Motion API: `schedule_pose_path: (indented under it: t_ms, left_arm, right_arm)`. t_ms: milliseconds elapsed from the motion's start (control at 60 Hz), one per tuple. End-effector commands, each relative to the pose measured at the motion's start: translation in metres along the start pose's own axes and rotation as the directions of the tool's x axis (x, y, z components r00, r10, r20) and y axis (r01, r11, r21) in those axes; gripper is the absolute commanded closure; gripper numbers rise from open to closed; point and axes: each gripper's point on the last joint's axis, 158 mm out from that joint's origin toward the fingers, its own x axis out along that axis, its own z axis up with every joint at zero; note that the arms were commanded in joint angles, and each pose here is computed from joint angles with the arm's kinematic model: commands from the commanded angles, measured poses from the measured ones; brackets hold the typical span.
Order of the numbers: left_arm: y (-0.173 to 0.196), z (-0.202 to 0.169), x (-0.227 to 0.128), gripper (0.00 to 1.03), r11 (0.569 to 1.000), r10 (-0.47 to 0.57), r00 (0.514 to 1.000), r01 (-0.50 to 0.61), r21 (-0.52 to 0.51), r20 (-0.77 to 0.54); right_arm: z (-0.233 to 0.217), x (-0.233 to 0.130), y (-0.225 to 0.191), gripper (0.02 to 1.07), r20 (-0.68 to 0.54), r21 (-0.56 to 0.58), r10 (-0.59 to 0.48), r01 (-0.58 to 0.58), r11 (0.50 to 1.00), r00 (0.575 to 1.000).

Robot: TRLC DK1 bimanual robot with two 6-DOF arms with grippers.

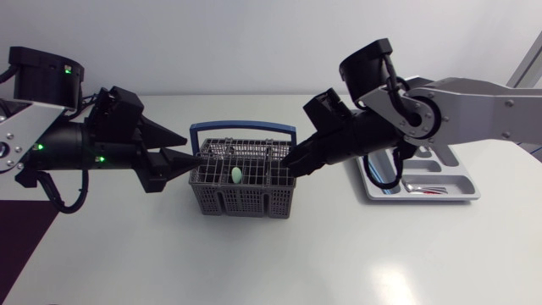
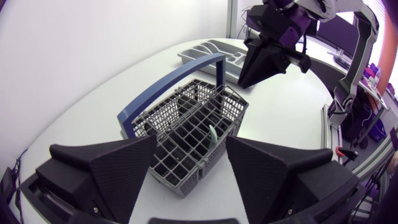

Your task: Unload the cutlery basket into the drawer organizer.

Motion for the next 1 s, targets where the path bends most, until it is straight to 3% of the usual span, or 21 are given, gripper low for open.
schedule_pose_path:
  t_ms: [0, 317, 583, 817, 883, 983]
  left_arm:
    - [-0.01, -0.009, 0.011, 0.21, 0.999, -0.04, 0.999, 0.04, -0.036, -0.018]
    - [-0.017, -0.014, 0.022, 0.21, 0.997, -0.064, 0.998, 0.063, -0.052, -0.028]
    - [-0.019, -0.008, 0.025, 0.21, 0.997, -0.068, 0.998, 0.067, -0.046, -0.02]
    - [-0.001, -0.041, 0.044, 0.21, 0.996, -0.053, 0.996, 0.047, -0.074, -0.073]
    - [0.001, -0.044, 0.046, 0.38, 0.996, -0.049, 0.996, 0.043, -0.076, -0.073]
    - [0.009, -0.046, 0.049, 0.85, 0.997, -0.019, 0.997, 0.013, -0.077, -0.074]
  right_arm:
    - [0.0, 0.017, -0.004, 1.02, -0.019, 0.003, -0.007, 0.007, 1.0, 1.0]
    - [-0.029, 0.052, -0.025, 1.02, -0.101, 0.011, -0.052, 0.054, 0.998, 0.994]
    - [0.012, 0.017, -0.01, 1.02, 0.013, -0.034, -0.056, 0.056, 0.998, 0.998]
    - [0.017, 0.006, 0.009, 1.02, 0.029, -0.059, -0.036, 0.038, 0.998, 0.999]
    - [0.015, 0.007, 0.008, 1.02, 0.025, -0.057, -0.036, 0.037, 0.998, 0.999]
    - [0.012, 0.008, 0.008, 1.02, 0.02, -0.054, -0.035, 0.036, 0.998, 0.999]
